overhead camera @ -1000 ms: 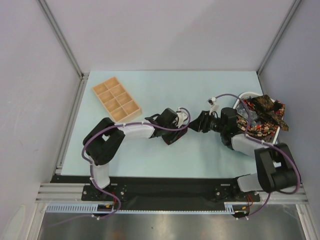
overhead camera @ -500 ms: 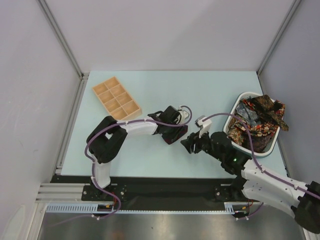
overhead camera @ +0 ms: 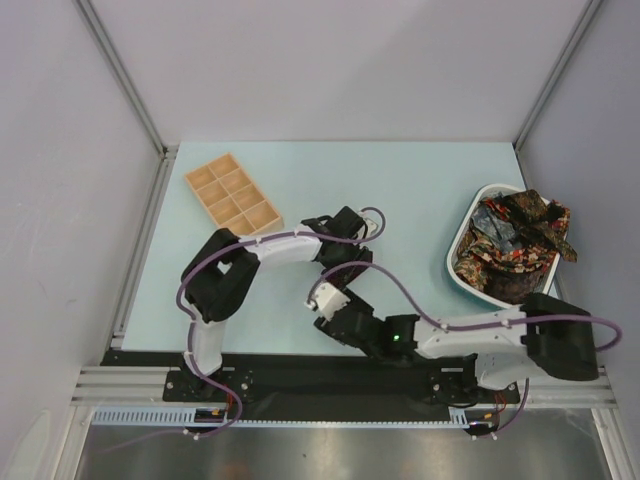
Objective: Roll the ties
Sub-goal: Roll the tie
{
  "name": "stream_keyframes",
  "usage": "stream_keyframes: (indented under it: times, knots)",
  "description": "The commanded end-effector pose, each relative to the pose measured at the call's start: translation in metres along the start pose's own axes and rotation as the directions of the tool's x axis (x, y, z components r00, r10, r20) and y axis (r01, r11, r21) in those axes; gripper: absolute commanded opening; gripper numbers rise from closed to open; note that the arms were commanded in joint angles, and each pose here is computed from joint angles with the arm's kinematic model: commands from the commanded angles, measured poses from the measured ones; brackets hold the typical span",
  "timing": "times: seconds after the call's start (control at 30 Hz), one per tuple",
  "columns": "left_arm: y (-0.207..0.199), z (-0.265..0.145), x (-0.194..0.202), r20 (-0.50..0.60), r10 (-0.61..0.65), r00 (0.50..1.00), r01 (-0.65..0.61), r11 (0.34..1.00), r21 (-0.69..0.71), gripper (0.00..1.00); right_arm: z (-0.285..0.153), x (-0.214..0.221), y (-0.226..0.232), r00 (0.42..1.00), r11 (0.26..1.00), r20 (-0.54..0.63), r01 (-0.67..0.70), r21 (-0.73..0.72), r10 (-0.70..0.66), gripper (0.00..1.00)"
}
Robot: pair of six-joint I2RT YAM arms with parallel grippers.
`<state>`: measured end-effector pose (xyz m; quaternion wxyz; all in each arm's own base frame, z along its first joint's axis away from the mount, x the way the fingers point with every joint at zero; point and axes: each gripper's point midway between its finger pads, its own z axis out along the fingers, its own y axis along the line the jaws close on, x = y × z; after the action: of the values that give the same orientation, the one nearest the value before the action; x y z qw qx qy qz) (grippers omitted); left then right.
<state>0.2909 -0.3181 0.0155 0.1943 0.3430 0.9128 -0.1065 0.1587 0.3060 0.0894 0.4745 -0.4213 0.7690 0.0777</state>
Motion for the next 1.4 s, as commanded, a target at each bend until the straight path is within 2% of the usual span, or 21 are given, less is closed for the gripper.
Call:
stream_keyframes:
  times: [0.0,0.07,0.13,0.17,0.2,0.3,0.43,0.67,0.97,1.1,1.37]
  knots:
    - [0.012,0.001,0.075,-0.29,-0.037,0.956,0.026,0.999,-0.043,0.24,0.011,-0.014,-0.004,0.988,0.976,-0.048,0.156,0.154,-0.15,0.62]
    - [0.011,0.001,0.082,-0.325,-0.035,0.945,0.02,0.999,-0.047,0.24,0.019,-0.024,-0.002,0.976,0.955,-0.083,0.216,0.203,-0.203,0.63]
    - [0.008,0.001,0.084,-0.341,-0.032,0.94,0.022,0.999,-0.033,0.24,0.033,-0.012,0.004,0.949,0.926,-0.151,0.306,0.221,-0.277,0.64]
    - [0.006,0.0,0.083,-0.344,-0.031,0.939,0.025,0.999,-0.023,0.24,0.036,-0.023,0.004,0.945,0.916,-0.154,0.32,0.244,-0.289,0.64]
    - [0.003,-0.002,0.086,-0.358,-0.03,0.933,0.029,1.0,-0.009,0.24,0.046,-0.013,0.006,0.924,0.896,-0.2,0.369,0.248,-0.325,0.64]
    - [-0.002,-0.004,0.09,-0.4,-0.023,0.916,0.032,0.999,0.016,0.21,0.058,-0.024,0.003,0.897,0.853,-0.248,0.429,0.298,-0.365,0.67]
    - [-0.002,-0.008,0.09,-0.424,-0.013,0.906,0.024,0.999,0.022,0.19,0.077,-0.014,-0.009,0.82,0.745,-0.374,0.559,0.364,-0.433,0.68]
    - [-0.003,-0.015,0.09,-0.457,-0.012,0.889,0.026,0.999,0.024,0.18,0.092,-0.015,-0.024,0.78,0.694,-0.444,0.61,0.383,-0.441,0.68]
    - [-0.004,-0.025,0.086,-0.469,-0.011,0.883,0.024,1.0,0.02,0.17,0.103,-0.003,-0.034,0.739,0.684,-0.502,0.646,0.339,-0.45,0.69]
    - [-0.002,-0.03,0.092,-0.501,-0.011,0.865,0.021,1.0,0.015,0.17,0.107,0.008,-0.037,0.713,0.68,-0.538,0.663,0.312,-0.449,0.68]
    - [-0.002,-0.035,0.092,-0.516,0.006,0.857,-0.005,1.0,0.004,0.16,0.108,0.057,-0.045,0.593,0.662,-0.667,0.724,0.196,-0.451,0.63]
